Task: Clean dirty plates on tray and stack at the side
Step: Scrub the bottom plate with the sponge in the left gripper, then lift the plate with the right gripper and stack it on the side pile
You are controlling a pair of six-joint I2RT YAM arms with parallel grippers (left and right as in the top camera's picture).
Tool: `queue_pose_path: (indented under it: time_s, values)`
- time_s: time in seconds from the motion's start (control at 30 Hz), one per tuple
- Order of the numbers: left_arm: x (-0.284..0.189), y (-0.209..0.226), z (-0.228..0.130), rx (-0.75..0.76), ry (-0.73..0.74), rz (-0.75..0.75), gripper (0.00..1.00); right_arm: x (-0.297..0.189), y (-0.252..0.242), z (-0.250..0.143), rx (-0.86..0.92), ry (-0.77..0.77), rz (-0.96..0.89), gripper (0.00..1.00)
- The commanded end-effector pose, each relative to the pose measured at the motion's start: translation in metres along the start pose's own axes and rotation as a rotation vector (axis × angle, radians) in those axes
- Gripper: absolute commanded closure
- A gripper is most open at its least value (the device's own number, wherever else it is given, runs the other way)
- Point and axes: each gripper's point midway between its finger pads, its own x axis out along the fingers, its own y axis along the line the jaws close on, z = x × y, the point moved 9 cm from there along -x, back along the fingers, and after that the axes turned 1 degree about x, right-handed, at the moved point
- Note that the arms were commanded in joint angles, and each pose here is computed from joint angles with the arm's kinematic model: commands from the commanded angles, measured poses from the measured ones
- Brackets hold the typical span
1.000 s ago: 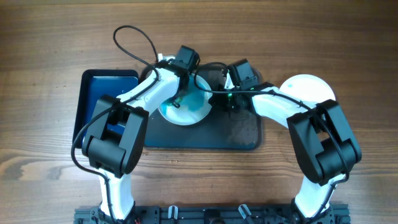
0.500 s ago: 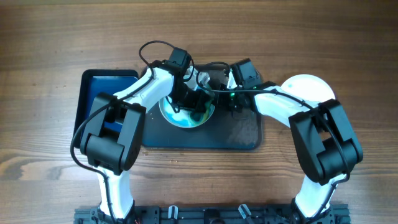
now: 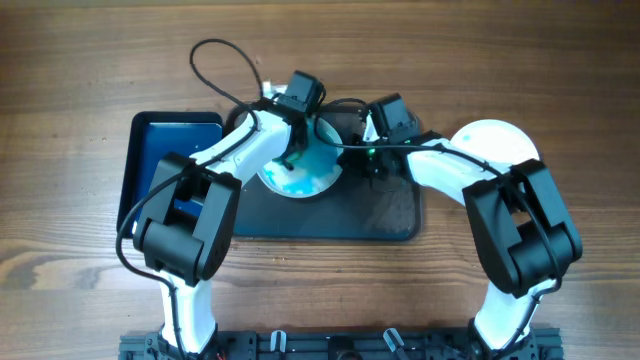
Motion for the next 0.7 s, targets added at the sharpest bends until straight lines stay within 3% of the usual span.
queue_pose_path:
  time_s: [0.0, 0.23, 0.3, 0.5, 0.67]
  values:
    - [0.019, 0.041, -0.014, -0.11, -0.002, 0.328, 0.96, 0.004, -0.009, -0.004, 0.02, 0.029, -0.02, 0.96]
    - [0.008, 0.024, -0.051, 0.047, 0.414, 0.02, 0.96, 0.004, -0.009, -0.005, 0.025, 0.031, -0.023, 0.96]
    - [-0.006, 0.022, -0.036, 0.032, 0.39, -0.005, 0.96, 0.004, -0.01, -0.006, 0.028, 0.036, -0.028, 0.96]
    - [-0.067, 0.054, 0.054, -0.168, 0.178, -0.181, 0.96, 0.004, -0.011, -0.007, 0.032, 0.041, -0.037, 0.96]
    - [-0.068, 0.093, 0.072, -0.267, 0.17, -0.16, 0.96, 0.0, -0.009, -0.007, 0.03, 0.04, -0.036, 0.96]
